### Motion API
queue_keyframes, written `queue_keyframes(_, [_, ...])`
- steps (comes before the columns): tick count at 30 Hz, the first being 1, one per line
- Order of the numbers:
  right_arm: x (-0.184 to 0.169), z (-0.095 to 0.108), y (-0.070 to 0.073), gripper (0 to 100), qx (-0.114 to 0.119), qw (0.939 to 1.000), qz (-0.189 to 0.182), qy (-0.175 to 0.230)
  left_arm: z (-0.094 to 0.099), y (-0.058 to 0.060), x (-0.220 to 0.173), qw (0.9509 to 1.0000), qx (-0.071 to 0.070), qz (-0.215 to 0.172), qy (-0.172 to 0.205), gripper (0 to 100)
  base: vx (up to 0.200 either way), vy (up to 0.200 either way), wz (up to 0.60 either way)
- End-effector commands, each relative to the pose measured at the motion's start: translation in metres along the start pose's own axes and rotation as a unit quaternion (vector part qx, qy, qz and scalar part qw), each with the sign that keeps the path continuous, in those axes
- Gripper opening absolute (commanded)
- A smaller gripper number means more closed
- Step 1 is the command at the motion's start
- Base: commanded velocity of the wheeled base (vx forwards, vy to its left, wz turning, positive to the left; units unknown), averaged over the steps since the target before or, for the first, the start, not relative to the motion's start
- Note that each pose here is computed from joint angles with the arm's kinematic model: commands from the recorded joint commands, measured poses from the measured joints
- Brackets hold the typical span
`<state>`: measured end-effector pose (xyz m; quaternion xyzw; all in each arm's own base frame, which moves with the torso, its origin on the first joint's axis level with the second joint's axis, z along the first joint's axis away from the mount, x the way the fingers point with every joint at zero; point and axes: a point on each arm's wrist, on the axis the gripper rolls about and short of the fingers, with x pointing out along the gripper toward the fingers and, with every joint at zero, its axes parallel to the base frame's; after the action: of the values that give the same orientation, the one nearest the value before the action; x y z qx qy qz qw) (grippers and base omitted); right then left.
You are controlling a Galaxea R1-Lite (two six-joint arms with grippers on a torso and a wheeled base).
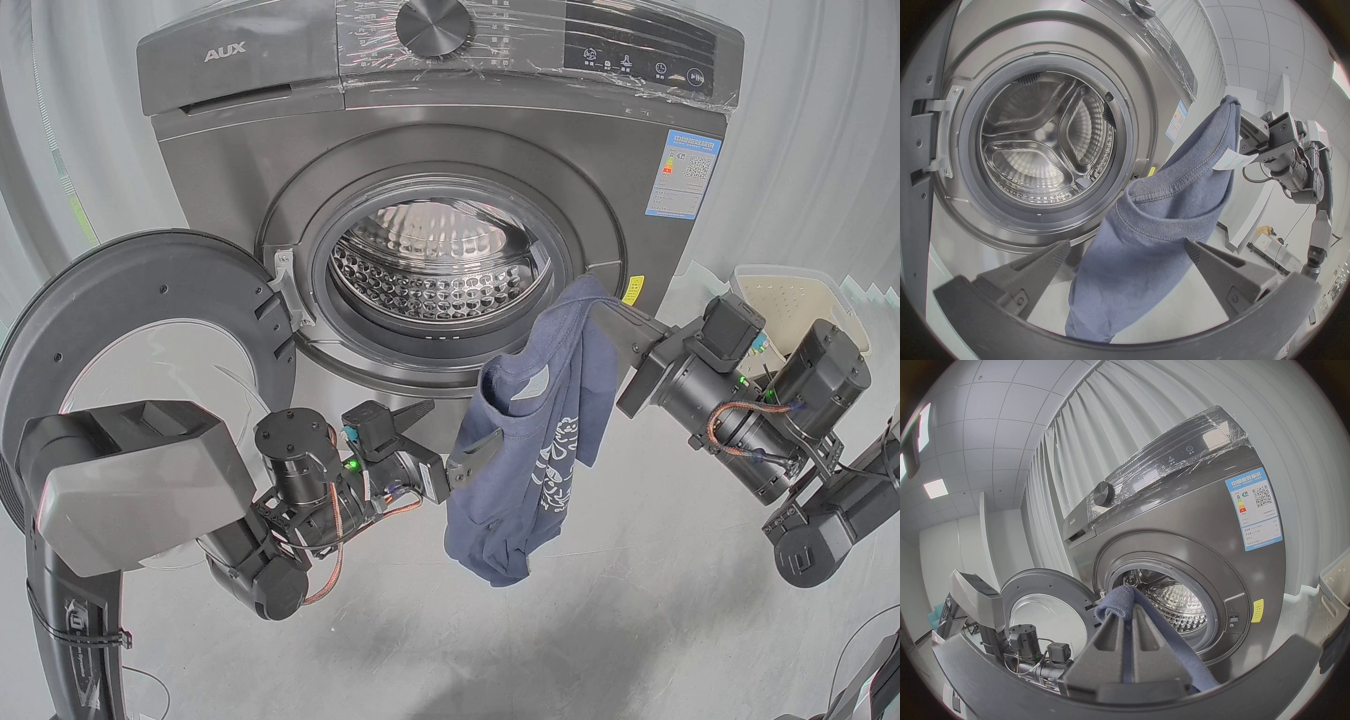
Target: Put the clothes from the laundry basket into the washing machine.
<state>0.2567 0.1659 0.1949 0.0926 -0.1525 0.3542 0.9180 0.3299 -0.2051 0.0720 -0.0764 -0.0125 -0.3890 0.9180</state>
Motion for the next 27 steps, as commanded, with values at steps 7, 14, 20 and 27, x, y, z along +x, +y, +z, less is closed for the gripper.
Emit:
queue_keyframes(7, [0.000, 0.001, 0.004, 0, 0.002, 1.0000, 0.005, -0.002, -0.007, 0.006, 0.019, 0.9998, 0.002, -0.008, -0.017, 100, 0.000, 0.000, 0.00])
queue_keyframes(14, [0.001, 0.000, 0.001, 0, 0.001, 1.0000, 0.001, -0.001, -0.006, -0.004, 0.019, 0.9997, 0.002, -0.020, -0.014, 100, 0.000, 0.000, 0.00])
queue_keyframes(20, [0.001, -0.001, 0.004, 0, 0.004, 1.0000, 0.006, 0.001, -0.006, -0.012, 0.022, 0.9994, 0.003, -0.032, -0.016, 100, 0.000, 0.000, 0.00])
queue_keyframes(27, [0.001, -0.002, 0.004, 0, 0.003, 1.0000, 0.005, 0.002, -0.011, -0.021, 0.028, 0.9989, 0.001, -0.042, -0.017, 100, 0.000, 0.000, 0.00])
